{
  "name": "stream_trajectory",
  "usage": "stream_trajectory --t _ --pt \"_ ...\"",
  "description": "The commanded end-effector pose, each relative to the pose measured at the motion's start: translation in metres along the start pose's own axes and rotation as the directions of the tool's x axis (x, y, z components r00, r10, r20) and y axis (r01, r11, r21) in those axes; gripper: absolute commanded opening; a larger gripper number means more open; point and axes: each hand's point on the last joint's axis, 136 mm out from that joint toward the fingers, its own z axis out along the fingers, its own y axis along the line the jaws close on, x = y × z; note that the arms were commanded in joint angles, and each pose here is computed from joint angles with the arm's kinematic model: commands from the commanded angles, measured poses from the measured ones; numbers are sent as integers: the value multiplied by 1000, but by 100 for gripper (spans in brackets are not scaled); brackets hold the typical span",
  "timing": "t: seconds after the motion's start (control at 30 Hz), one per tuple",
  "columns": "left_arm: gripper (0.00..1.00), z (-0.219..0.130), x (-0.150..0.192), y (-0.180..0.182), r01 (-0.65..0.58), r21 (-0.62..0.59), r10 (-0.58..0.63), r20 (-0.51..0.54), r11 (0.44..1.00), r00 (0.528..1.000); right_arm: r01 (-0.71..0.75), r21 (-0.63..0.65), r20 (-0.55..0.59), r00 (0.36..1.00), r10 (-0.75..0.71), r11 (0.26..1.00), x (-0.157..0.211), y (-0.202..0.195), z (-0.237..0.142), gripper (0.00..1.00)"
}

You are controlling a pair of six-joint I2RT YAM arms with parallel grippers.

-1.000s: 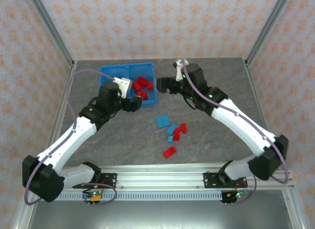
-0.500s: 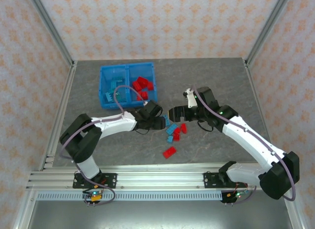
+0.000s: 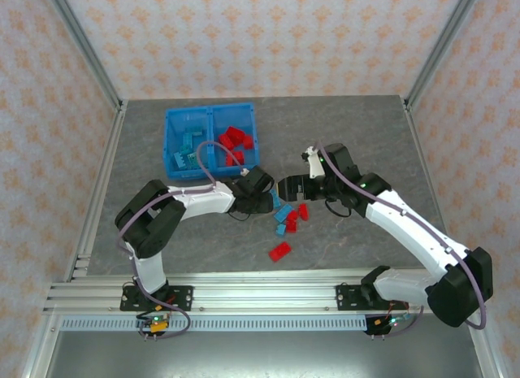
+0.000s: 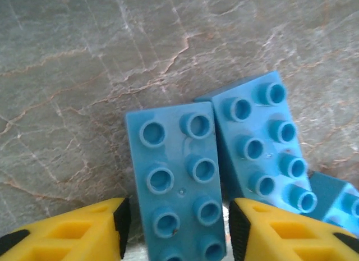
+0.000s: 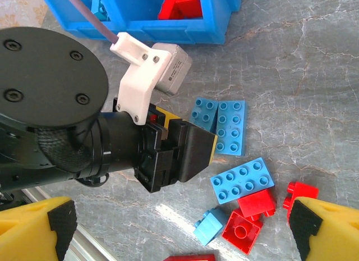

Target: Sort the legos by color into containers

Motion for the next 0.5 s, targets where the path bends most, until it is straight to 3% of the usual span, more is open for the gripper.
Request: stream_trajectory --t 0.0,0.3,0.4,0.47 --pt "50 -4 4 28 -28 -120 30 13 992 999 -16 -3 8 1000 16 1000 -3 0 0 98" --pt "46 -1 15 67 -172 -286 163 -57 943 985 -30 -33 -2 1000 30 999 -5 9 -5 98" --pt "32 3 17 68 -188 -281 177 -66 941 982 -37 -74 -67 997 32 997 8 15 -7 97" --pt "28 4 17 62 -204 -242 191 -75 949 979 -58 -84 -151 987 45 995 24 16 -4 96"
